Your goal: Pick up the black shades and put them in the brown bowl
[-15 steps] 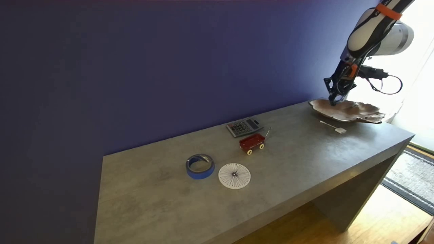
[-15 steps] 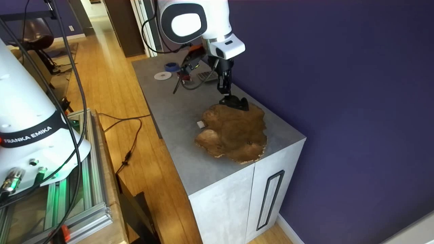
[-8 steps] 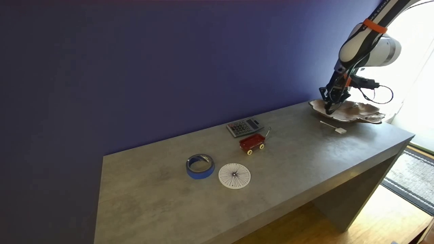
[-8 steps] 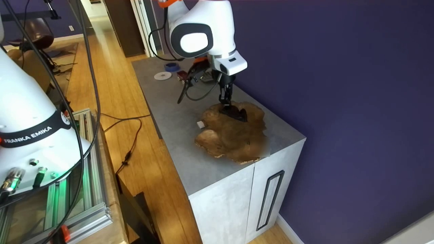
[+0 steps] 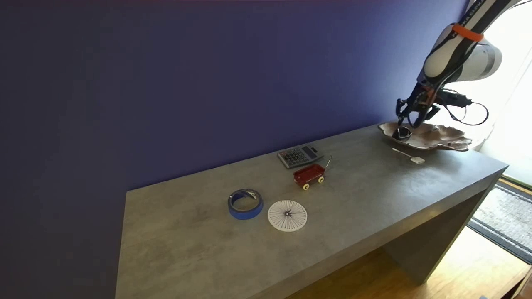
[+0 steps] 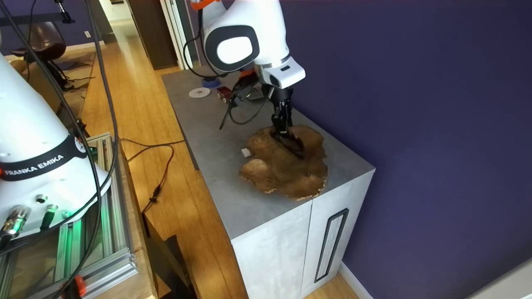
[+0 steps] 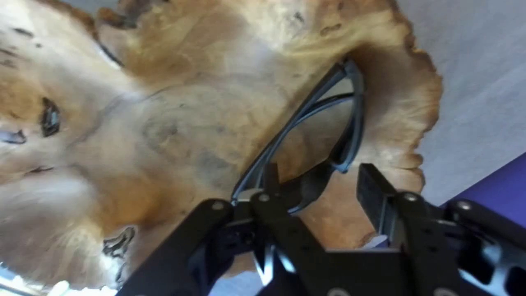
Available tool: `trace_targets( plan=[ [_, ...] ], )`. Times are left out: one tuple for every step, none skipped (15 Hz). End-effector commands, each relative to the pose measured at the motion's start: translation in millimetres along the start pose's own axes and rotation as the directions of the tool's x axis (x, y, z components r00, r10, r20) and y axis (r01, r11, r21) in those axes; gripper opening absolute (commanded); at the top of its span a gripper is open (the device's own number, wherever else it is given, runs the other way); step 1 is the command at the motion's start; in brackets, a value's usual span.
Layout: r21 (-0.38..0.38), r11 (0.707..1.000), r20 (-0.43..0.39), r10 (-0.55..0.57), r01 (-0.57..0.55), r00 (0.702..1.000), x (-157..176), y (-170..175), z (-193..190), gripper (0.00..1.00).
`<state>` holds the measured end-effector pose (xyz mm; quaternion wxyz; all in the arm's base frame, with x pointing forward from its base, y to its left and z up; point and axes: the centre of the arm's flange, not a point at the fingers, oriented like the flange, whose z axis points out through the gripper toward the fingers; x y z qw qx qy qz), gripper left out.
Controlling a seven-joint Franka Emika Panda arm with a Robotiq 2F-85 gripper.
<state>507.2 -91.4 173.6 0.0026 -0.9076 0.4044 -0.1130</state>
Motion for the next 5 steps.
trace_targets(
  plan=[
    [0.044,0.99,-0.135,-0.127,0.134,0.983,-44,53,-56,0.85],
    [0.065,0.983,-0.175,-0.157,0.17,0.972,-53,64,-63,0.93],
    [0.104,0.975,-0.211,-0.172,0.198,0.962,-63,73,-70,0.98],
    [0.048,0.989,-0.165,-0.129,0.139,0.978,-28,41,-36,1.0],
    [0.053,0.988,-0.173,-0.134,0.145,0.976,-35,47,-40,0.89]
  ],
)
